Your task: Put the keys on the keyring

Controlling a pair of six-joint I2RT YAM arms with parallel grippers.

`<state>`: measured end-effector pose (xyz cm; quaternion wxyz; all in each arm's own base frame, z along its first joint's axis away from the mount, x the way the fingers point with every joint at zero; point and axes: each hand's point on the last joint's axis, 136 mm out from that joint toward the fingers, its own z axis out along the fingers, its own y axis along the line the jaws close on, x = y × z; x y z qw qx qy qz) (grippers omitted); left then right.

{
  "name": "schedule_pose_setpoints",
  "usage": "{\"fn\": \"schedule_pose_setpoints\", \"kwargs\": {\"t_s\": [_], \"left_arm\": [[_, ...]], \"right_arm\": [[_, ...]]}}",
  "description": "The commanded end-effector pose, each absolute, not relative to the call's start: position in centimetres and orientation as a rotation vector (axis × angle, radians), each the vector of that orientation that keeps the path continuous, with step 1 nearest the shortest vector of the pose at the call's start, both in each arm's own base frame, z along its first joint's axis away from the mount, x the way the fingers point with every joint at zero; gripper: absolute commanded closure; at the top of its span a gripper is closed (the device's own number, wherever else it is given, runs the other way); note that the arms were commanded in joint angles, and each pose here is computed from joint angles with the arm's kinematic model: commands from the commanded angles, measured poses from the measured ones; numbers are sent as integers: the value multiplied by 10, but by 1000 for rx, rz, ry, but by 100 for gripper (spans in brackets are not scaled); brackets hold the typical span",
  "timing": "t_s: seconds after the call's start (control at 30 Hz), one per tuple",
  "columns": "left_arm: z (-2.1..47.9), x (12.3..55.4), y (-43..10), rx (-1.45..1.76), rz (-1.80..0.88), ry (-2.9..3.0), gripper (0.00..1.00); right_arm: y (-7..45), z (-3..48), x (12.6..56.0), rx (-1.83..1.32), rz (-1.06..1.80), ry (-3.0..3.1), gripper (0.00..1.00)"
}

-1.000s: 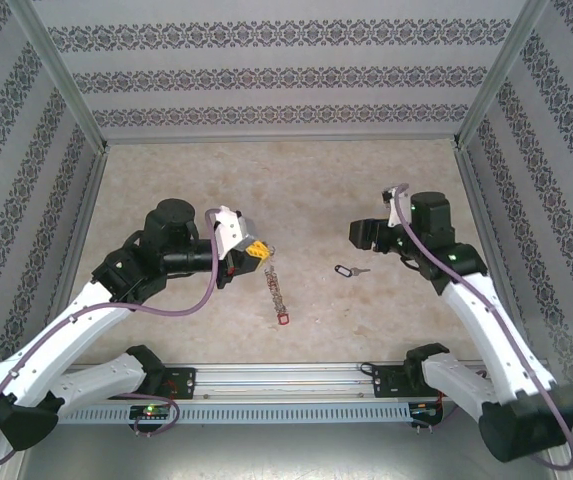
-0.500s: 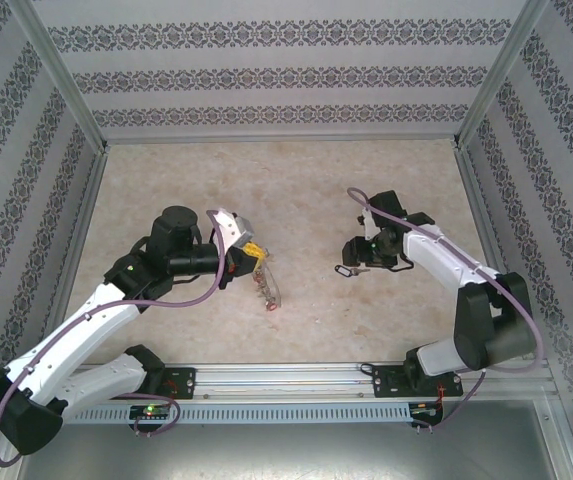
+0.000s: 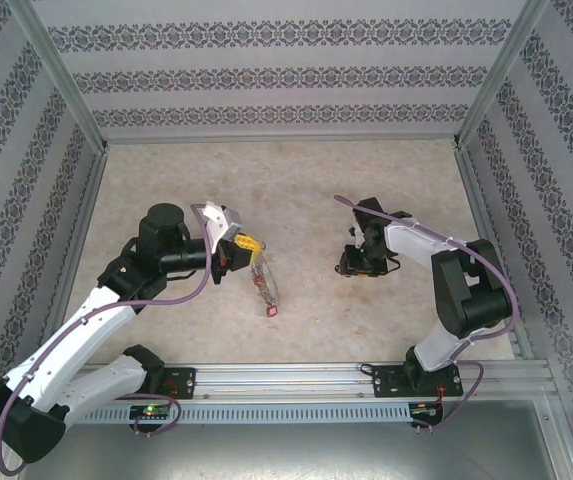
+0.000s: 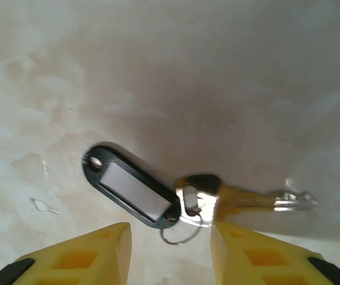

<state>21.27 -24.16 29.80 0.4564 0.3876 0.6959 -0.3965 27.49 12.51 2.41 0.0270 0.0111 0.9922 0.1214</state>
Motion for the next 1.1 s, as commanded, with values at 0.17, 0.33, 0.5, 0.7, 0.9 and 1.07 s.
{"fn": "schedule_pose_setpoints", "kwargs": {"t_s": [0.17,0.33,0.5,0.7,0.9,1.07], "left_arm": [[325,210,-241,947,-1013,1590,100],[326,210,-240,940,-1012,1584,100],[327,210,-240,936,-1020,1580,100],[329,209,-239,929,-1020,1573,100],[328,209,-240,926,-1026,1574,100],[326,211,-241,917,-1037,1581,100]], "right_arm": [[128,17,285,30,306,3061,70],[126,17,284,1,253,3059,76],[127,19,283,-20,223,3046,83],[125,21,283,-36,192,3032,93],[123,32,282,-63,164,3003,100],[130,51,281,-172,180,2907,100]]}}
